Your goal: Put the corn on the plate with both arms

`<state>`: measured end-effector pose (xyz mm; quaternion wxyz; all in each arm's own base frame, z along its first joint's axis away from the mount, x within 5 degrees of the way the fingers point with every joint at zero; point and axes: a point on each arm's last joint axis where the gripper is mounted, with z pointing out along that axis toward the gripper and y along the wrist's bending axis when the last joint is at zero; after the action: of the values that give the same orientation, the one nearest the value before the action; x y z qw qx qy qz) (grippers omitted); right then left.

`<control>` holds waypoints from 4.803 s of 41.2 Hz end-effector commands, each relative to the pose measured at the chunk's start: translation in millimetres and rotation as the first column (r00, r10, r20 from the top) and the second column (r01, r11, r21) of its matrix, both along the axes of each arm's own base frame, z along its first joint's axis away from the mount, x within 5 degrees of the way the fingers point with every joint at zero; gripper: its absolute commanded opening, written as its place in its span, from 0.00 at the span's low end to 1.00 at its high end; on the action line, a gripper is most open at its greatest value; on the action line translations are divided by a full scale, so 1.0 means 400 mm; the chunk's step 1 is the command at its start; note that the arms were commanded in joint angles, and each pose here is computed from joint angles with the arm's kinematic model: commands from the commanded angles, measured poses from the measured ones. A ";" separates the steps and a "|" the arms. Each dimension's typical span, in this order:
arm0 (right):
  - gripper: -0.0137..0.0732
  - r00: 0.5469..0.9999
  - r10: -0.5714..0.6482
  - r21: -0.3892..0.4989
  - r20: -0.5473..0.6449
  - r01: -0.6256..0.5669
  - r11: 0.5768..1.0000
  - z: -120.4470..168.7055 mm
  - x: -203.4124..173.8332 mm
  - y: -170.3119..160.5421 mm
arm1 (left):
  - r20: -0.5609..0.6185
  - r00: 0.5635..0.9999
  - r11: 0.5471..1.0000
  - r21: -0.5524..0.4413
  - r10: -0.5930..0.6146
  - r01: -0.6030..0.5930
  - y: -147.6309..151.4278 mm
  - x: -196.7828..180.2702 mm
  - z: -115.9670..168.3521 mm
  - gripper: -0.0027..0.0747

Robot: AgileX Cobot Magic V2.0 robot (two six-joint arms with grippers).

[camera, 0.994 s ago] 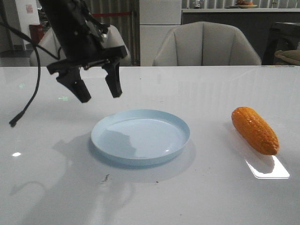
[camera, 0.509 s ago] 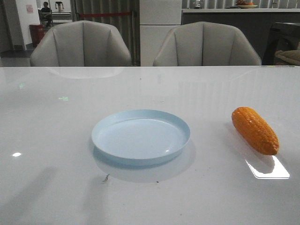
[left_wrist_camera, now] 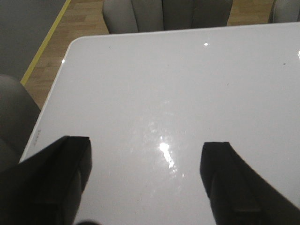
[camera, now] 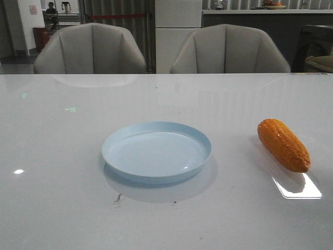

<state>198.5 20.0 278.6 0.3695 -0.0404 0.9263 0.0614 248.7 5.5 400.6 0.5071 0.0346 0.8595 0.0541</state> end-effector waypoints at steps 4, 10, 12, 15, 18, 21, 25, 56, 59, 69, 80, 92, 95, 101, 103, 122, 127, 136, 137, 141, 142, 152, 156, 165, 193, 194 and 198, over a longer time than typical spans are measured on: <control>0.79 0.996 -0.012 0.018 0.086 0.010 1.000 0.040 0.010 0.000 | 0.161 0.987 0.998 -0.061 -0.007 0.017 -0.006 -0.110 -0.086 0.74; 0.75 0.997 -0.010 0.016 0.071 0.009 1.000 0.035 0.014 0.001 | 0.179 0.984 0.990 -0.137 0.009 0.016 -0.012 -0.182 -0.172 0.74; 0.74 0.998 -0.010 0.015 0.067 0.009 1.000 0.035 0.022 0.001 | 0.175 0.984 0.987 -0.160 0.014 0.014 -0.014 -0.200 -0.187 0.74; 0.74 0.998 -0.008 0.015 0.059 0.007 1.000 0.041 0.039 0.002 | 0.174 0.985 0.986 -0.166 0.016 0.014 -0.014 -0.219 -0.200 0.74; 0.74 0.999 -0.004 0.015 0.054 0.003 1.000 0.056 0.063 0.004 | 0.177 0.984 0.986 -0.166 0.015 0.014 -0.014 -0.230 -0.202 0.74; 0.74 0.998 0.002 0.010 0.057 -0.003 1.000 0.084 0.101 0.006 | 0.181 0.983 0.986 -0.166 0.016 0.015 -0.014 -0.231 -0.201 0.74; 0.74 0.999 0.008 0.010 0.046 -0.009 1.000 0.106 0.156 0.010 | 0.183 0.983 0.986 -0.166 0.016 0.015 -0.014 -0.231 -0.200 0.74; 0.74 0.909 0.118 0.028 -0.399 -0.116 0.993 -0.099 0.500 0.089 | 0.179 0.984 0.986 -0.166 0.015 0.015 -0.014 -0.231 -0.201 0.74; 0.74 0.901 0.124 0.026 -0.416 -0.125 0.992 -0.122 0.506 0.099 | 0.179 0.984 0.986 -0.166 0.015 0.015 -0.014 -0.231 -0.201 0.74; 0.74 0.883 0.118 -0.016 -0.454 -0.141 0.990 -0.168 0.518 0.093 | 0.174 0.985 0.986 -0.166 0.015 0.014 -0.014 -0.231 -0.203 0.74; 0.73 0.866 0.118 -0.016 -0.485 -0.144 0.989 -0.193 0.520 0.093 | 0.171 0.985 0.986 -0.167 0.015 0.014 -0.014 -0.232 -0.203 0.74; 0.46 0.863 0.119 -0.015 -0.491 -0.145 0.989 -0.194 0.519 0.093 | 0.171 0.985 0.986 -0.167 0.015 0.014 -0.014 -0.232 -0.203 0.74; 0.46 0.863 0.121 -0.014 -0.491 -0.147 0.989 -0.187 0.521 0.094 | 0.171 0.985 0.986 -0.167 0.015 0.014 -0.014 -0.232 -0.203 0.74; 0.46 0.876 0.131 -0.010 -0.463 -0.153 0.988 -0.138 0.540 0.097 | 0.171 0.985 0.986 -0.167 0.015 0.014 -0.014 -0.232 -0.203 0.74; 0.46 0.881 0.139 -0.002 -0.453 -0.157 0.988 -0.113 0.546 0.102 | 0.171 0.985 0.986 -0.167 0.015 0.014 -0.014 -0.232 -0.203 0.74; 0.46 0.910 0.385 -0.003 -0.156 -0.390 0.921 0.184 0.548 0.317 | 0.171 0.985 0.986 -0.167 0.015 0.014 -0.014 -0.232 -0.203 0.74; 0.46 0.884 0.455 0.011 -0.105 -0.457 0.890 0.201 0.522 0.403 | 0.171 0.985 0.986 -0.167 0.015 0.014 -0.014 -0.232 -0.203 0.74; 0.46 0.832 0.533 0.012 -0.155 -0.538 0.843 0.145 0.500 0.509 | 0.171 0.985 0.986 -0.167 0.015 0.014 -0.014 -0.232 -0.203 0.74; 0.46 0.825 0.538 0.014 -0.174 -0.544 0.839 0.129 0.501 0.518 | 0.169 0.985 0.986 -0.167 0.015 0.014 -0.015 -0.232 -0.204 0.74; 0.46 0.804 0.545 0.020 -0.239 -0.557 0.831 0.080 0.508 0.535 | 0.169 0.986 0.986 -0.167 0.015 0.014 -0.015 -0.232 -0.204 0.74; 0.46 0.800 0.544 0.021 -0.253 -0.557 0.830 0.069 0.510 0.537 | 0.167 0.986 0.986 -0.167 0.015 0.014 -0.015 -0.232 -0.204 0.74; 0.46 0.764 0.532 0.035 -0.366 -0.559 0.828 -0.046 0.539 0.553 | 0.128 0.992 0.986 -0.168 0.012 0.010 -0.015 -0.235 -0.212 0.74; 0.46 0.750 0.527 0.044 -0.399 -0.559 0.828 -0.085 0.547 0.558 | 0.119 0.993 0.986 -0.168 0.012 0.009 -0.015 -0.236 -0.214 0.74; 0.46 0.734 0.537 0.101 -0.415 -0.550 0.829 -0.119 0.551 0.573 | 0.119 0.993 0.986 -0.168 0.012 0.009 -0.015 -0.236 -0.214 0.74; 0.82 0.740 0.551 0.126 -0.386 -0.550 0.826 -0.098 0.553 0.580 | 0.119 0.993 0.986 -0.168 0.012 0.009 -0.015 -0.236 -0.214 0.74; 0.82 0.739 0.554 0.126 -0.384 -0.552 0.824 -0.090 0.553 0.580 | 0.119 0.993 0.986 -0.168 0.012 0.009 -0.015 -0.236 -0.214 0.74; 0.82 0.745 0.565 0.121 -0.355 -0.563 0.818 -0.039 0.555 0.574 | 0.119 0.993 0.986 -0.168 0.012 0.009 -0.015 -0.236 -0.214 0.74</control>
<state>424.5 253.8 202.7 0.0899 -0.2982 0.9373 0.1564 151.5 -1.2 298.4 0.5140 -0.0050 0.8577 -0.0130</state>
